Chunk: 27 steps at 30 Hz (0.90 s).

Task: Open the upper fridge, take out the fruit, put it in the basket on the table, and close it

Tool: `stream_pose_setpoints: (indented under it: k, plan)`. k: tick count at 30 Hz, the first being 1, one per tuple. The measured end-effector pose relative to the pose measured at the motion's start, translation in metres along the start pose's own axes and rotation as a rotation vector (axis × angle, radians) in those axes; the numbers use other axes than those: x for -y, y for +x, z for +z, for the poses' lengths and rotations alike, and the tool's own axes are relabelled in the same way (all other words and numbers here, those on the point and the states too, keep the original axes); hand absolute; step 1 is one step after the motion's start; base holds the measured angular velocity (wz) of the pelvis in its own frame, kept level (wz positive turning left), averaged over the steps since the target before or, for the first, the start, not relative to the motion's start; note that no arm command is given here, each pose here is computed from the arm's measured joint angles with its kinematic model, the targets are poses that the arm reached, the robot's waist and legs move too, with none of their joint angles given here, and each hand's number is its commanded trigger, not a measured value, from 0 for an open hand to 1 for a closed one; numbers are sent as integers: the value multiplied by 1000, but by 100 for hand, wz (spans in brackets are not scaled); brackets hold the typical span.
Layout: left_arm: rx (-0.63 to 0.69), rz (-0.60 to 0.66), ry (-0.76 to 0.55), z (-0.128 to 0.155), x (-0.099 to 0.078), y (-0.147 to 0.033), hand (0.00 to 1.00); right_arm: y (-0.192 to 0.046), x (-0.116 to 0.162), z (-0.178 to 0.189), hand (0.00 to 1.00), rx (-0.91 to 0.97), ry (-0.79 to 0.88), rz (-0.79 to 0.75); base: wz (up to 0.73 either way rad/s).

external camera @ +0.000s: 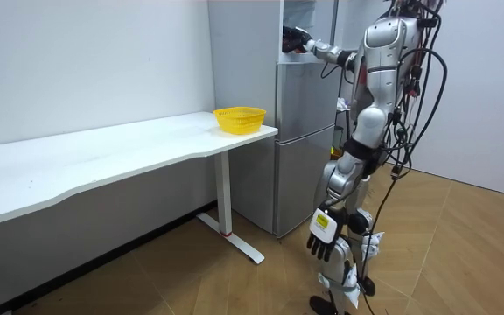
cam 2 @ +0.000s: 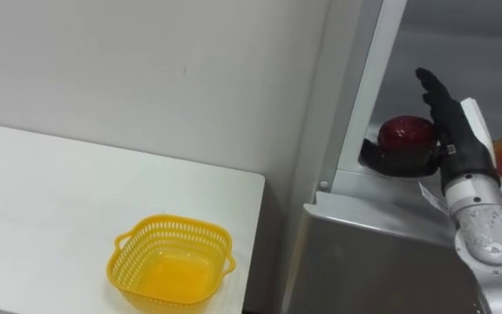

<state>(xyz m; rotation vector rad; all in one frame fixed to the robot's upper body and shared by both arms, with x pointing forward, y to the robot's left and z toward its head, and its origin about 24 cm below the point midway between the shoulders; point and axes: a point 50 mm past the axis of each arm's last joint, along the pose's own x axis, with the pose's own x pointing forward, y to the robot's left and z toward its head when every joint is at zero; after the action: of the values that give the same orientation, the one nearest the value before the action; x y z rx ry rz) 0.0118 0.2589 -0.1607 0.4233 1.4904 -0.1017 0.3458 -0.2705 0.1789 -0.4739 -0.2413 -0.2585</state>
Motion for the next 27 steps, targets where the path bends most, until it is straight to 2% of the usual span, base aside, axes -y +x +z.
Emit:
stream_pose_setpoints:
  k: [16,17,18,19,20,21,27]
  plan:
    - [-29,0,-5,4,-5,0,0,10,-8,-8,0,-91,35,194,-1]
    - [-29,0,-5,5,-6,0,0,13,-8,-6,14,-98,39,206,0]
    - [-30,1,-5,5,-6,0,0,14,-8,-7,53,-104,41,211,0]
    - [-29,1,-5,5,-6,0,0,16,-7,-8,80,-119,43,219,0]
    - [-31,1,-6,5,-6,0,0,17,-7,-9,95,-129,46,227,0]
    - [-33,1,-6,5,-6,0,0,17,-7,-10,100,-133,46,228,0]
    - [-57,0,-10,2,-5,0,0,19,-5,-14,100,-157,58,223,0]
